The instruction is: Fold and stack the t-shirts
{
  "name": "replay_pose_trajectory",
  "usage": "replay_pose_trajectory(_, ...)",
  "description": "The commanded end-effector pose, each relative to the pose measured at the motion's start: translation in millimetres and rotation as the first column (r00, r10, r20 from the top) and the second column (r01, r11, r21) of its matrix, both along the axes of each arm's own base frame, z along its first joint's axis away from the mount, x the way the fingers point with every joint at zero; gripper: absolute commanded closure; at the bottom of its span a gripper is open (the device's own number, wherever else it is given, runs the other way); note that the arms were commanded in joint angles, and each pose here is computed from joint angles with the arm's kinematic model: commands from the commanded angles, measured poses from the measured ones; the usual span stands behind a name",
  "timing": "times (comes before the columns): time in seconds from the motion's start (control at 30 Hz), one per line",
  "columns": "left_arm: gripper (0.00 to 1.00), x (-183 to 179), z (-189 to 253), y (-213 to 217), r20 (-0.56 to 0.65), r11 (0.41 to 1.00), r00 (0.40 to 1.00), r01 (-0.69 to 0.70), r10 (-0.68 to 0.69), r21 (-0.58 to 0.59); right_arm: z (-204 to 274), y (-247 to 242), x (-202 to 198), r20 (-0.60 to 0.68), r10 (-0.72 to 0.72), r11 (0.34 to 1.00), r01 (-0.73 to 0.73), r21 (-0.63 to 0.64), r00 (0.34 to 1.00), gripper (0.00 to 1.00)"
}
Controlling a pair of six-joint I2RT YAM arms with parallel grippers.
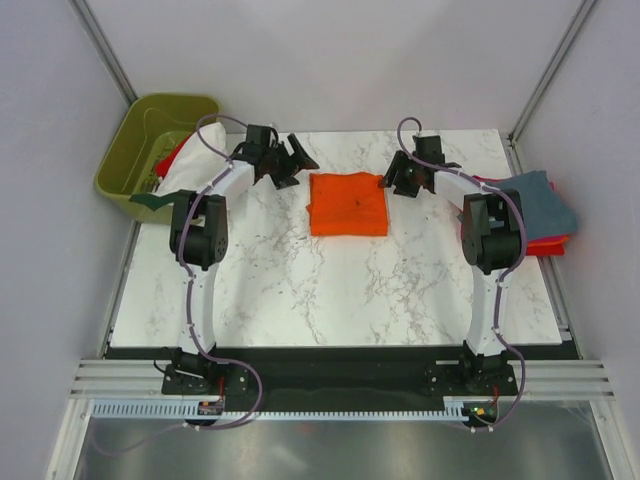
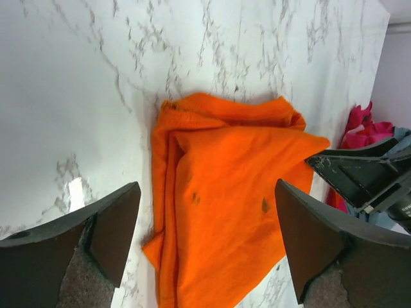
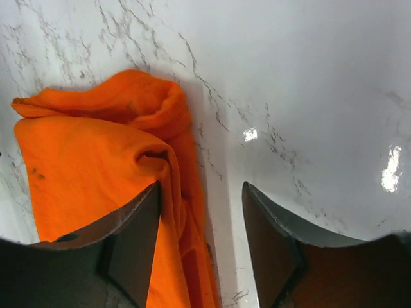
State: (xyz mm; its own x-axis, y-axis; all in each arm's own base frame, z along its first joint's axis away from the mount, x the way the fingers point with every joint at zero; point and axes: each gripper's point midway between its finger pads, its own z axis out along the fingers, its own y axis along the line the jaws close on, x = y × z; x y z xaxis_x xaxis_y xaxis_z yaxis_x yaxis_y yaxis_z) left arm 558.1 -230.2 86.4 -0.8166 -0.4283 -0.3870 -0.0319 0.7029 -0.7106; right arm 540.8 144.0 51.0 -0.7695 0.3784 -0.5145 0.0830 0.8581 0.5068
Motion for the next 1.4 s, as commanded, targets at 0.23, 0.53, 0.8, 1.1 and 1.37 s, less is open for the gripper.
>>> replay_pose_trajectory(0.23, 0.19, -10.3, 12.8, -2.4, 0.207, 0.995, 0.973, 0.092, -0.099, 0.045, 29.5, 15.3, 13.5, 0.228, 0.068, 0.992, -0.09, 0.086, 0.971, 0.43)
replay_pose_trajectory(0.53, 0.42, 13.0, 11.6, -8.4, 0.268, 0.991, 0.957, 0.088, -0.112, 0.097, 38.5, 11.6, 32.3, 0.306, 0.089, 0.994, -0.102, 0.027, 0.948, 0.52)
replay_pose_trajectory(0.8, 0.41, 16.7, -5.8, -18.2, 0.255, 0.983, 0.957, 0.105, -0.141, 0.15, 28.6, 16.8, 38.1, 0.309, 0.102, 0.992, -0.122, 0.044, 0.945, 0.53)
replay_pose_trajectory(1.1, 0.48, 17.7, -17.0, -20.2, 0.234, 0.979, 0.961, 0.108, -0.148, 0.173, 32.0, 22.2, 37.6, 0.329, 0.112, 0.986, -0.146, 0.082, 0.938, 0.49)
replay_pose_trajectory(1.37, 0.59, 22.0, -24.6, -20.9, 0.214, 0.976, 0.967, 0.096, -0.138, 0.194, 29.8, 26.8, 39.1, 0.342, 0.116, 0.977, -0.169, 0.128, 0.932, 0.52)
